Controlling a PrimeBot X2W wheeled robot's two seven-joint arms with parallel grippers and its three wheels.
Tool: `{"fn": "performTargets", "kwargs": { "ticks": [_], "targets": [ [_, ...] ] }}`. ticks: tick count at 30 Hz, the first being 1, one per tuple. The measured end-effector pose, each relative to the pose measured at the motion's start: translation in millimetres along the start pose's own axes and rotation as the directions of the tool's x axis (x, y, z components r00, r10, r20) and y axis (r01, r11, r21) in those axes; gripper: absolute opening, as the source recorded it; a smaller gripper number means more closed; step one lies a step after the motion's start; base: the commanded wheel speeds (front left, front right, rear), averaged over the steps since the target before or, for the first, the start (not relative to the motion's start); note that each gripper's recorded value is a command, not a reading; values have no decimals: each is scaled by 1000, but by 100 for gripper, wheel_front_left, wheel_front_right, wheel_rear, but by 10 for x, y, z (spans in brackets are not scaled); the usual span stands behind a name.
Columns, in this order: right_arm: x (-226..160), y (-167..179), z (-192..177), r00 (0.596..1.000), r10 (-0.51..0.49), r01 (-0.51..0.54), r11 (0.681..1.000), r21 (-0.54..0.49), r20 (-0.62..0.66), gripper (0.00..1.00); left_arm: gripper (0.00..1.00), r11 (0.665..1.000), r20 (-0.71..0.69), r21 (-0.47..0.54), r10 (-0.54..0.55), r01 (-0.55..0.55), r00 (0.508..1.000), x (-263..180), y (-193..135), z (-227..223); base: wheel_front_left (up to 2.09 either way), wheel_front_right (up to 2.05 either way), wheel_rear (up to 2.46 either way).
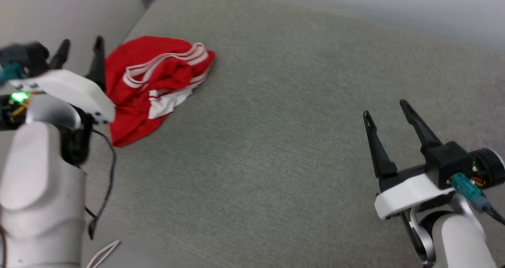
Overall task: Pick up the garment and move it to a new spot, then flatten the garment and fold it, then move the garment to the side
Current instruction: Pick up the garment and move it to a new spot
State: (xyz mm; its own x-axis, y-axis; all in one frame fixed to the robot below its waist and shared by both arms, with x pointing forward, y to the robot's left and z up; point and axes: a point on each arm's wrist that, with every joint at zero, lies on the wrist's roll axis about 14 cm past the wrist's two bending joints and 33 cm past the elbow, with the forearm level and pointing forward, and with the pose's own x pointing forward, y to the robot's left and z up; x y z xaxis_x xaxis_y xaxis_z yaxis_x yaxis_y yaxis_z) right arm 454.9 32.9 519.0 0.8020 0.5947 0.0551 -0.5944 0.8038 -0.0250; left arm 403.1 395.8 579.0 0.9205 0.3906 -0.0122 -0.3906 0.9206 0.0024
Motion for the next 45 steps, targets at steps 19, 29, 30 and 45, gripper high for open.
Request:
{"fn": "performTargets", "kwargs": {
  "ticks": [19,29,30,45],
  "targets": [
    [-98,-831,-881,972,-184,192,981,36,-148,100,100,999,-850,-41,-27,-15,526,342,-115,-2095,0,0,0],
    [-140,-931,-897,965,-209,215,976,21,-156,100,0,996,-876,-80,-47,-50,479,344,-173,-2224,0,0,0],
    [-145,-938,-877,965,-212,217,976,18,-153,100,0,996,-870,-81,-50,-42,491,352,-193,-2204,0,0,0],
    [-362,-831,-336,971,-229,230,973,12,-66,100,0,994,-368,110,20,22,930,833,3,-659,0,0,0]
  ]
}}
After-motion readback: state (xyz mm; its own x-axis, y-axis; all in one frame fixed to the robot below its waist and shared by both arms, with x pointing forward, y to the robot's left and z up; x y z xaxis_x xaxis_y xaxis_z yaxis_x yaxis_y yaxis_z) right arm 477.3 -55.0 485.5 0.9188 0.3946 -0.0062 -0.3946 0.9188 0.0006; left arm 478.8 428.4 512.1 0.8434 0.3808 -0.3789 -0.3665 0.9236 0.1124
